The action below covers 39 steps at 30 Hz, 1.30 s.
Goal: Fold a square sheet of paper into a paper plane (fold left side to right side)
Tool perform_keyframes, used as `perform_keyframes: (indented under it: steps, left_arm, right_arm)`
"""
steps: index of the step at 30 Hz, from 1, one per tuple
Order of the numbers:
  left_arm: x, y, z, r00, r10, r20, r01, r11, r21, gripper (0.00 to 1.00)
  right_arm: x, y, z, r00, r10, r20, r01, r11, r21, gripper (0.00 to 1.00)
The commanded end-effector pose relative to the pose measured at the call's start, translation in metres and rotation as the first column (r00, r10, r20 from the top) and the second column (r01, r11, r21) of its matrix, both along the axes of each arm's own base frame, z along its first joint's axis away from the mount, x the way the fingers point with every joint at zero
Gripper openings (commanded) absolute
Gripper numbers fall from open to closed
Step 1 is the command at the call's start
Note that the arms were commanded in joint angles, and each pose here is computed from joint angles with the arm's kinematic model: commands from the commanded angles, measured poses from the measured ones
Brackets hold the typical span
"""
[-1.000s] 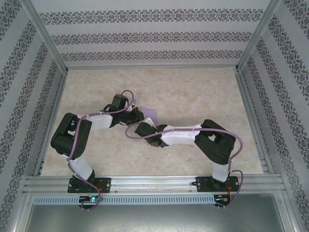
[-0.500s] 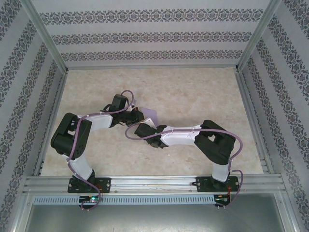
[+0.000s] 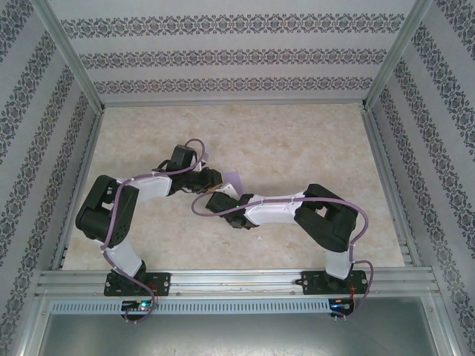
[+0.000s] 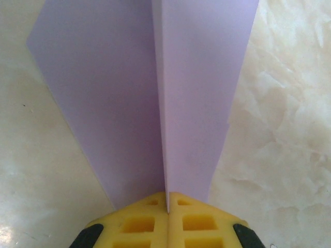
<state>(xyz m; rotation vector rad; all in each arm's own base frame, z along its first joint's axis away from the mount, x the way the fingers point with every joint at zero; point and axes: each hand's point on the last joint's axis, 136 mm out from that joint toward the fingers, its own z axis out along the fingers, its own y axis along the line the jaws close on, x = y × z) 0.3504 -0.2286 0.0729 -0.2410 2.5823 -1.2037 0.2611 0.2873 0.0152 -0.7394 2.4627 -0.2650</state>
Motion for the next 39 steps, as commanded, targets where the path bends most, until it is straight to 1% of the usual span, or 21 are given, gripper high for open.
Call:
perform_keyframes:
  steps: [1, 7, 11, 14, 16, 20, 24, 28, 35, 39]
  left_arm:
    - [-0.002, 0.019, 0.017, 0.999, 0.017, 0.042, -0.018, 0.999, 0.028, 0.31]
    - [-0.009, 0.051, 0.03, 0.997, 0.049, 0.058, -0.052, 0.997, 0.052, 0.36]
    - [-0.013, 0.066, 0.035, 0.997, 0.057, 0.06, -0.06, 0.997, 0.051, 0.36]
    - [-0.019, 0.067, 0.035, 0.998, 0.034, 0.053, -0.037, 0.998, 0.06, 0.37]
    - [-0.022, 0.064, 0.034, 0.999, 0.015, 0.041, -0.017, 0.999, 0.046, 0.37]
    - [-0.028, 0.058, 0.027, 1.0, -0.015, 0.008, 0.014, 1.0, 0.014, 0.37]
    - [-0.035, 0.049, 0.02, 0.999, -0.043, -0.017, 0.043, 0.999, -0.002, 0.37]
    - [-0.041, 0.035, 0.014, 0.996, -0.081, -0.028, 0.081, 0.997, 0.001, 0.41]
    - [-0.039, 0.018, -0.002, 0.994, -0.097, -0.051, 0.098, 0.995, 0.02, 0.42]
    - [-0.034, 0.004, -0.009, 0.992, -0.117, -0.055, 0.119, 0.992, 0.035, 0.42]
  right_arm:
    - [-0.003, -0.004, -0.002, 1.0, -0.009, 0.004, 0.009, 1.0, -0.021, 0.0]
    - [-0.003, 0.001, 0.002, 1.0, -0.006, -0.028, 0.007, 0.999, 0.052, 0.0]
    - [-0.008, 0.005, 0.001, 0.994, 0.004, -0.107, 0.015, 0.985, 0.173, 0.0]
    - [-0.013, 0.012, 0.0, 0.981, 0.034, -0.193, 0.027, 0.953, 0.302, 0.0]
    - [-0.017, 0.017, 0.0, 0.966, 0.06, -0.252, 0.041, 0.925, 0.378, 0.0]
    - [-0.023, 0.023, 0.0, 0.932, 0.117, -0.342, 0.072, 0.867, 0.493, 0.0]
    - [-0.024, 0.026, 0.003, 0.904, 0.158, -0.397, 0.12, 0.798, 0.591, 0.0]
    - [-0.024, 0.023, 0.001, 0.88, 0.18, -0.44, 0.163, 0.755, 0.635, 0.0]
    - [-0.022, 0.017, -0.006, 0.87, 0.17, -0.462, 0.202, 0.733, 0.649, 0.0]
    - [-0.023, 0.016, -0.009, 0.865, 0.168, -0.472, 0.21, 0.733, 0.647, 0.0]
